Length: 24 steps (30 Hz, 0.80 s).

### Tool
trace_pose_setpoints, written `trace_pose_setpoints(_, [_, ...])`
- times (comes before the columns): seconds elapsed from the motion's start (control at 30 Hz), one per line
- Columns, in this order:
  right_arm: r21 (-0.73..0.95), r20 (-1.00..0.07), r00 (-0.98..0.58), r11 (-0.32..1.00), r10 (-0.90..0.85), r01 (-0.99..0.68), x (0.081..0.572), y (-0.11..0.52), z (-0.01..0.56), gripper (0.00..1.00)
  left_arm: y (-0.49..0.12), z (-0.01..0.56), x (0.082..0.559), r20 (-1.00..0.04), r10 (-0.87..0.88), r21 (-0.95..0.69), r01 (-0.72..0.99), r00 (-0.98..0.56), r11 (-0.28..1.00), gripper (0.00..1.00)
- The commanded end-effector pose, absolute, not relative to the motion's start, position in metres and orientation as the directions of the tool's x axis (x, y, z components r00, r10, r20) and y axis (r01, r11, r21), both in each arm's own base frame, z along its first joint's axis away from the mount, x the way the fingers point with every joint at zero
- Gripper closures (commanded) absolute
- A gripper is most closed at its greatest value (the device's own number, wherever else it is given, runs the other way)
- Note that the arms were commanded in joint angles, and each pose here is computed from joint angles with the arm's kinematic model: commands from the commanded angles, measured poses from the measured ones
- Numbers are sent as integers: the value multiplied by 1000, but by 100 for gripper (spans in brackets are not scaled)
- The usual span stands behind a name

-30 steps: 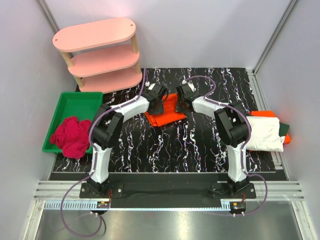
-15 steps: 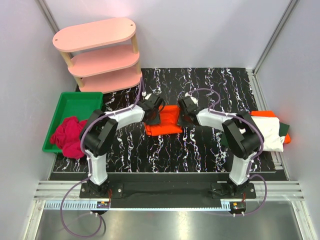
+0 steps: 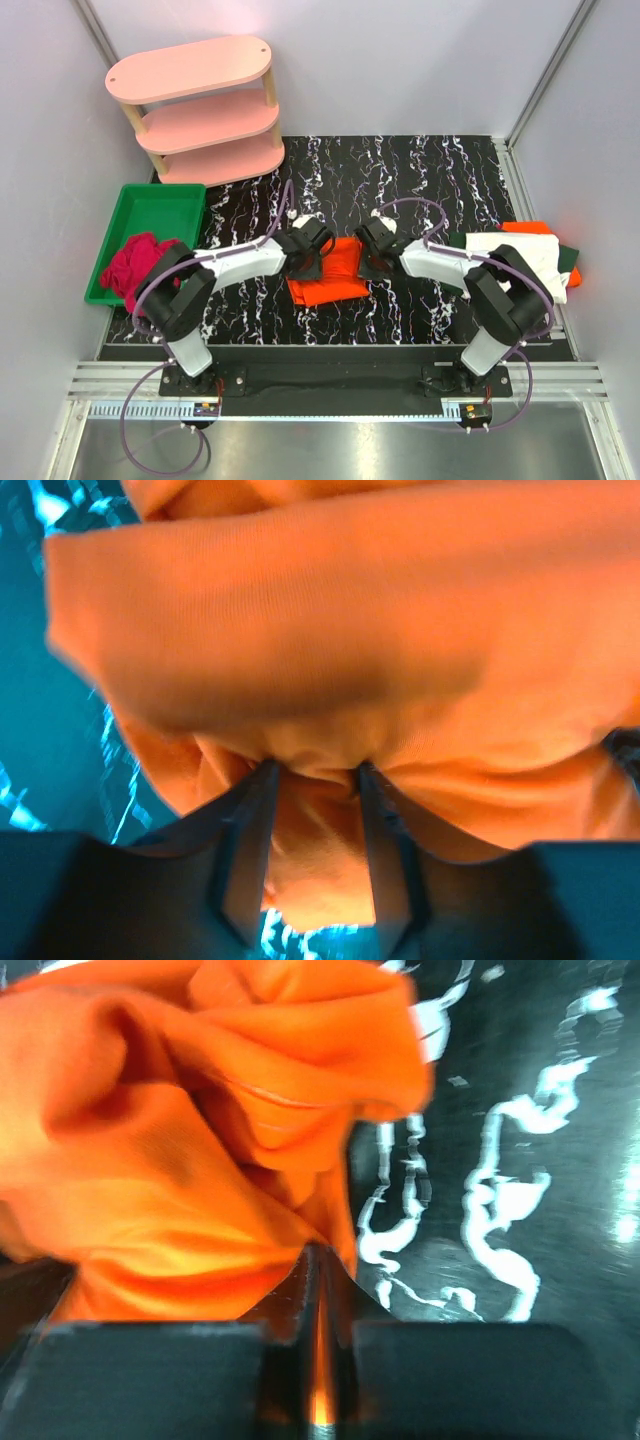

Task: Fold and stack the t-shirts
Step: Smooth out wrinkles on the folded tshirt

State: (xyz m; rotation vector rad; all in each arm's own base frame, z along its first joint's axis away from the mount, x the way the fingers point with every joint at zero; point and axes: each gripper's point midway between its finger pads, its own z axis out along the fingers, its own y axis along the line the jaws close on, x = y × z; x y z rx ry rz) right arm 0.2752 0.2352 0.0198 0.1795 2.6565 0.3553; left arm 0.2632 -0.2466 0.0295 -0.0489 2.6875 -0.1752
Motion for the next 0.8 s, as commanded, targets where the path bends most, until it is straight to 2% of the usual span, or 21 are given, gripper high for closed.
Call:
trace_pose_setpoints(0.0, [250,-589,-790,968,172,24,314,234,85,63,-239,87,284,-577,-113,-153,-29,-809,988,48])
trace_pose_setpoints(0.07, [264,-642,-747,964,173,-4,328,240,116,43,-245,115,295,-627,-130,-186,-14,-768,982,40])
trace_pose_setpoints(0.1, [269,-652,-739,963,169,-17,332,242,124,41,-246,125,300,-645,-137,-193,-13,-752,981,34])
trace_pose_setpoints(0.13, [279,-656,-737,960,166,-33,334,247,129,41,-250,139,306,-663,-144,-208,-3,-735,978,34])
trace_pose_setpoints(0.17, [283,-666,-730,957,152,-59,339,253,137,43,-252,143,308,-670,-138,-207,5,-729,978,34])
trace_pose_setpoints(0.27, [291,-660,-739,953,138,-81,345,263,137,68,-258,145,311,-666,-135,-214,14,-733,977,40])
trace_pose_setpoints(0.3, [291,-656,-742,953,136,-82,346,265,135,83,-259,143,310,-659,-137,-218,12,-740,976,41])
trace_pose_setpoints(0.33, [290,-650,-749,953,126,-91,347,268,132,88,-257,138,308,-651,-138,-214,5,-747,977,42])
trace_pose_setpoints(0.43, [264,-639,-762,960,100,-96,356,274,118,94,-252,130,301,-636,-161,-220,-23,-754,975,44])
trace_pose_setpoints(0.77, [208,-612,-787,976,83,-59,394,288,71,95,-235,123,289,-636,-152,-190,-37,-756,981,44])
